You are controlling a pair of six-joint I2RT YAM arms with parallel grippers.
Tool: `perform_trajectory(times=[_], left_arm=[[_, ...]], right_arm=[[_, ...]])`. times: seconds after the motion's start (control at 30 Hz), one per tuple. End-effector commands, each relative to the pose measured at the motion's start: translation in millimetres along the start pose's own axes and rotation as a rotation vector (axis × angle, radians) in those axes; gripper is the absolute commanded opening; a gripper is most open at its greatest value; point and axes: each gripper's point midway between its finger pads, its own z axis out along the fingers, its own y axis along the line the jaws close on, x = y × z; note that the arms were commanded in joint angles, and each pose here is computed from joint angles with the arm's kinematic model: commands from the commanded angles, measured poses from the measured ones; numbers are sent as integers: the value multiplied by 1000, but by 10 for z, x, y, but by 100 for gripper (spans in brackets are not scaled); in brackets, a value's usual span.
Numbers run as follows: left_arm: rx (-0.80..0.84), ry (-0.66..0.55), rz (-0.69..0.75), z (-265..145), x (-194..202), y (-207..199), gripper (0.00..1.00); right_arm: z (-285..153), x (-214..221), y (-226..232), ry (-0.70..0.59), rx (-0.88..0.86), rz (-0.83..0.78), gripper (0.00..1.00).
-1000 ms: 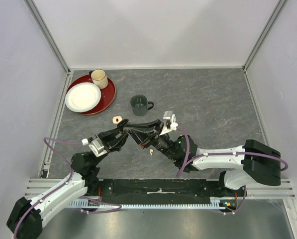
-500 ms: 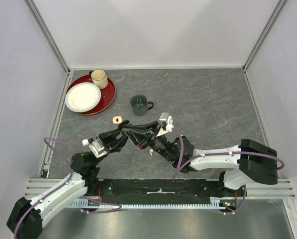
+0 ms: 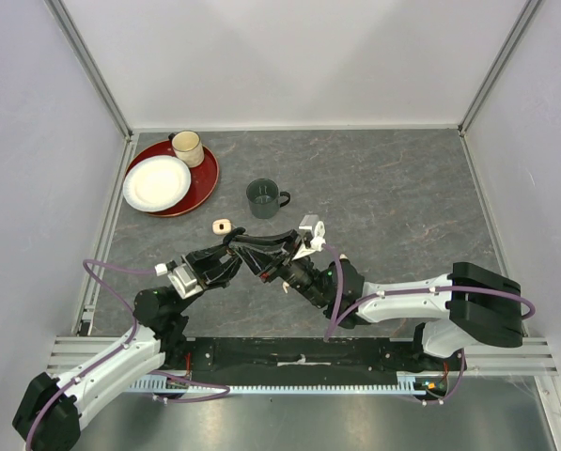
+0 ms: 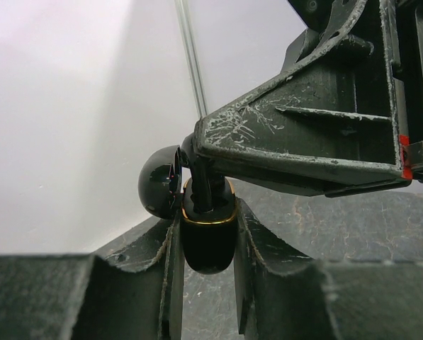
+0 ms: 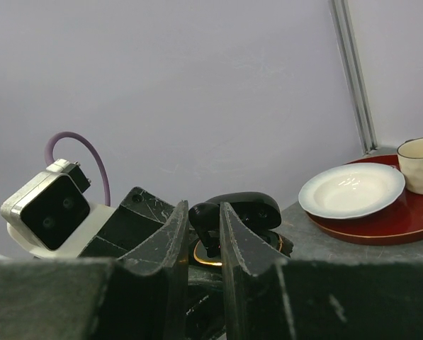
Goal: Insert the wireless bluetooth earbuds into the charging case
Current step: Place the earbud in the charging case.
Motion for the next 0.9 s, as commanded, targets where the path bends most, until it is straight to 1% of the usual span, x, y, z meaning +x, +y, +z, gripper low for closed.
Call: perform_trajectory(times=[0.0, 0.53, 0.87], left_arm=[[11, -87, 9, 26, -236, -15, 2], [-5, -122, 20, 12, -331, 10, 2], [-18, -126, 20, 13, -347, 32, 2]], right_arm=[[59, -49, -12, -31, 22, -22, 0], [-22, 55, -154, -2, 111, -97, 0], [-62, 151, -157, 59, 120, -166, 0]])
